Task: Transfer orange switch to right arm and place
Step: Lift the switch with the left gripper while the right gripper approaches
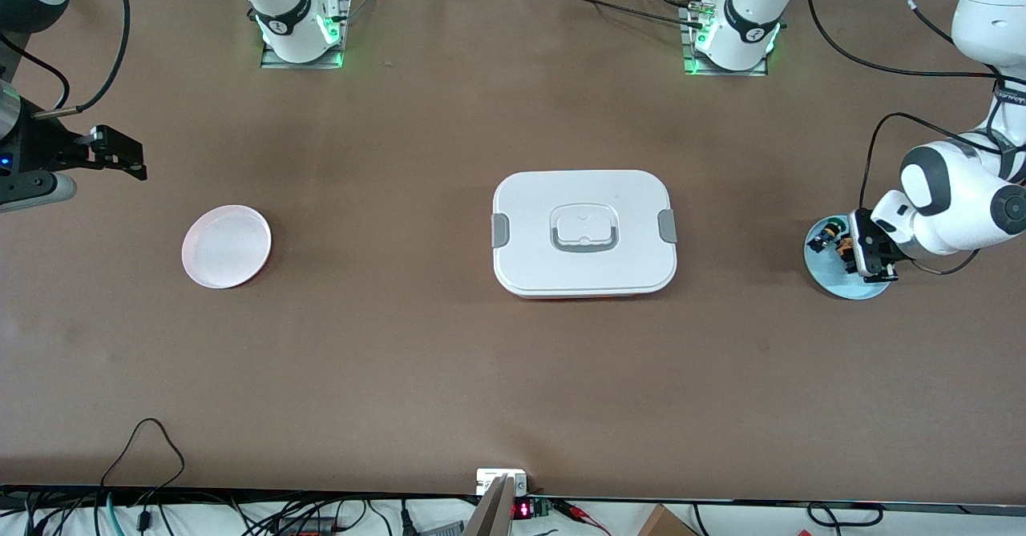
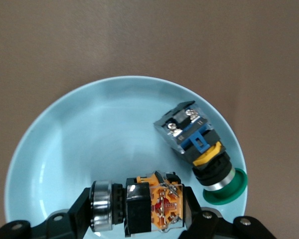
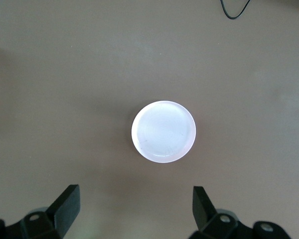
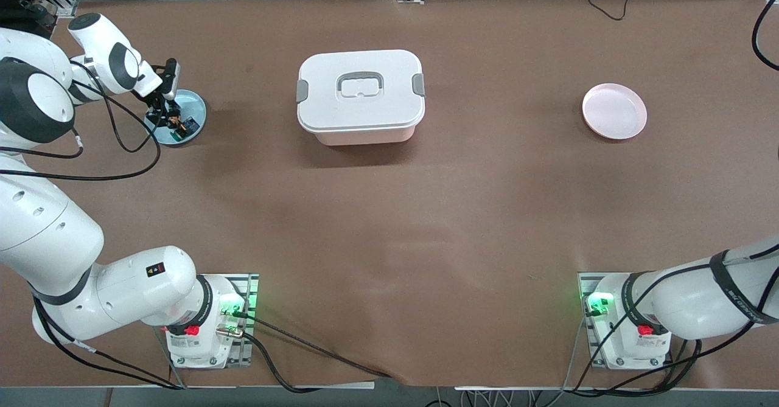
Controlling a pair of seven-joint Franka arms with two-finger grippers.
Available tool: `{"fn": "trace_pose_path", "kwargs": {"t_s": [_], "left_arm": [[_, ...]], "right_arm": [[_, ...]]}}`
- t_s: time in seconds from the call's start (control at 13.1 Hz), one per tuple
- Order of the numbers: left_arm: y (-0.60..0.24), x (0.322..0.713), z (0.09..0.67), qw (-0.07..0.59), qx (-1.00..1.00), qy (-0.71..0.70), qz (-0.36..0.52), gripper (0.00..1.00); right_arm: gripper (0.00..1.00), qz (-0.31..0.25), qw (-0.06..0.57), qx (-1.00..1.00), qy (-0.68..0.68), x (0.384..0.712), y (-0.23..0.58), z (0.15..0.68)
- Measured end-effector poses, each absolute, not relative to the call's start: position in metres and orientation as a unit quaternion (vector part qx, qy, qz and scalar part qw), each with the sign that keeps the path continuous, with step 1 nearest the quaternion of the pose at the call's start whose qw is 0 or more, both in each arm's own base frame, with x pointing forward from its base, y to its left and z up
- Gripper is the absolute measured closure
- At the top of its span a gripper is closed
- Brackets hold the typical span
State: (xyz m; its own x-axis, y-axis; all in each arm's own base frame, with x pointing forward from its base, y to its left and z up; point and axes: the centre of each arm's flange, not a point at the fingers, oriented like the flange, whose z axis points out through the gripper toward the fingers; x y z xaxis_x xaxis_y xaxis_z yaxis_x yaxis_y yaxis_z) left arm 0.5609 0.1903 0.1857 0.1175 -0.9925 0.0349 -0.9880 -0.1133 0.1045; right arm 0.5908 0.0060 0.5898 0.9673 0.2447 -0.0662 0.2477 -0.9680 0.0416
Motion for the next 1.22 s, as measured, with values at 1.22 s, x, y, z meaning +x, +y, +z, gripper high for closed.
{"fn": "trace_pose_path", "kwargs": {"t_s": [1.22], "left_arm": [[-0.070,0.634,0.358,0.444,0.641,-0.589,0.211,0.25]], "right_arm": [[0.00,-0.037,-0.166,0.964,0.204,0.598,0.052,0.560]]}}
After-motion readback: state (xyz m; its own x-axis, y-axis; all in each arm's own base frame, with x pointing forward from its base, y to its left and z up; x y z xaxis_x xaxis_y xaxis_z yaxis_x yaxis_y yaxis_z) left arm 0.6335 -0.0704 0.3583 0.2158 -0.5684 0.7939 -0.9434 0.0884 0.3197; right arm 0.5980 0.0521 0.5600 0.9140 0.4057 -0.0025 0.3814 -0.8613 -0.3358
